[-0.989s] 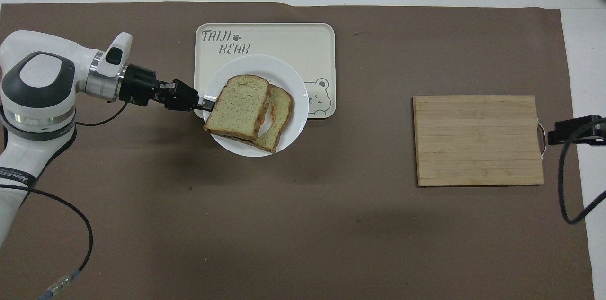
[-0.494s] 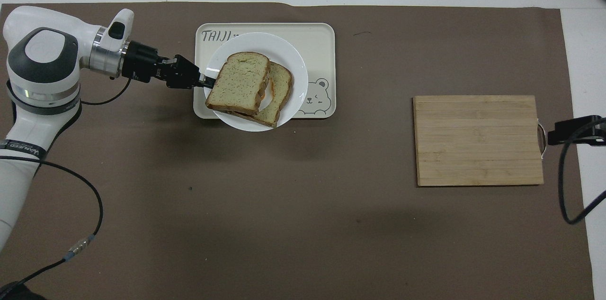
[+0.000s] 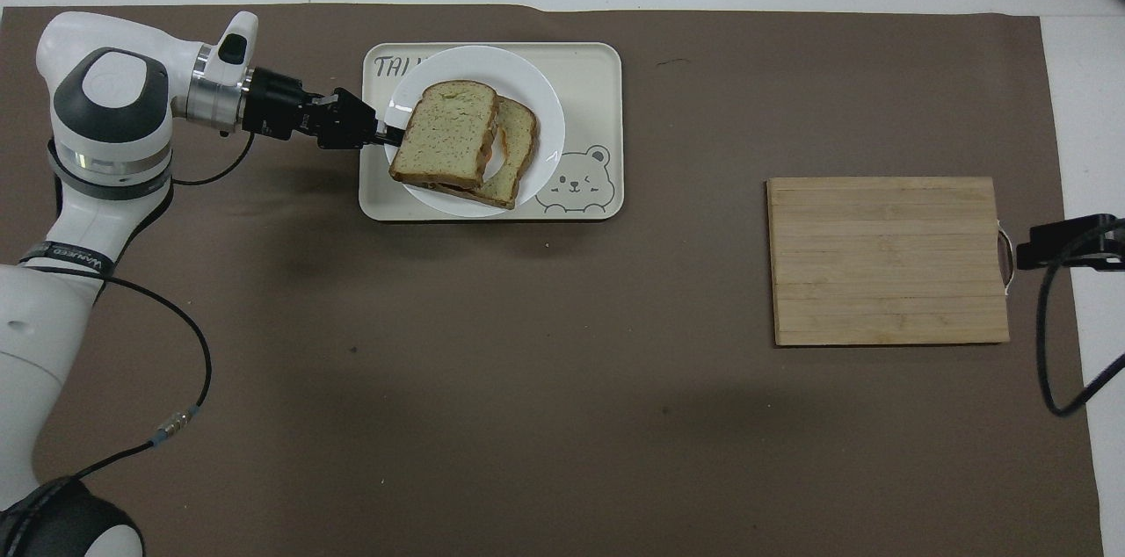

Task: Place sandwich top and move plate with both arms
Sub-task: 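Settle the plate on the tray and open the left gripper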

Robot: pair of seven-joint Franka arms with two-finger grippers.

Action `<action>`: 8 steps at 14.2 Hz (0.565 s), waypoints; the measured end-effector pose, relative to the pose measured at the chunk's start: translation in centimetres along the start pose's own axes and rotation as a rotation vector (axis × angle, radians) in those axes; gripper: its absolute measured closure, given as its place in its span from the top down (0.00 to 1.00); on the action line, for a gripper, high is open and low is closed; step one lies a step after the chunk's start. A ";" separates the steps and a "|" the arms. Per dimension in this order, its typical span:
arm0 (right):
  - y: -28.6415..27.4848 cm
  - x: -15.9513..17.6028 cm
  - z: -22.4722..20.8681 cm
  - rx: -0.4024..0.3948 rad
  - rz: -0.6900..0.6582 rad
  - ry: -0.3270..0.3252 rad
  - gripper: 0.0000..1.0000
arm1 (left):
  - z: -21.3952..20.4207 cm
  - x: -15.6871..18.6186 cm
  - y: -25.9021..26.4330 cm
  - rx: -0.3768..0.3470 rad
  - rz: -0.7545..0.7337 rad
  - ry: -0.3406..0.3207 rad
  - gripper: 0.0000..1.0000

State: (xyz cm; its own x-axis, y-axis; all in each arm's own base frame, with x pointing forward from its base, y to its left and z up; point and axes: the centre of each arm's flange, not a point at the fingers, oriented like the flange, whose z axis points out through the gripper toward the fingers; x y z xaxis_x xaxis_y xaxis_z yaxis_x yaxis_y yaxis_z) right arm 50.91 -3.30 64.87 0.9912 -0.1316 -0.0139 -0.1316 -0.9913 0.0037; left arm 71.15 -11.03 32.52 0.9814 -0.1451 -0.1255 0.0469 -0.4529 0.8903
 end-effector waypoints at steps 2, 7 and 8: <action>0.0 0.0 0.0 0.000 0.000 0.000 1.00 | 0.3 0.4 -0.7 0.009 -0.007 0.015 0.05; 0.0 0.0 0.0 0.000 0.000 0.000 1.00 | 2.1 1.3 -3.1 0.032 -0.006 0.008 0.05; 0.0 0.0 0.0 0.000 0.000 0.000 1.00 | 2.5 1.5 -3.6 0.031 -0.004 0.010 0.05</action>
State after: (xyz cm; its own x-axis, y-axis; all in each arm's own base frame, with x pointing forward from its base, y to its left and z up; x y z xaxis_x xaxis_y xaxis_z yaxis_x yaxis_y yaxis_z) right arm 50.90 -3.30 64.85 0.9912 -0.1316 -0.0142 -0.1315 -0.9913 0.0037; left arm 72.02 -11.82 28.04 0.9830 -0.1344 -0.1248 0.0455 -0.4807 0.8757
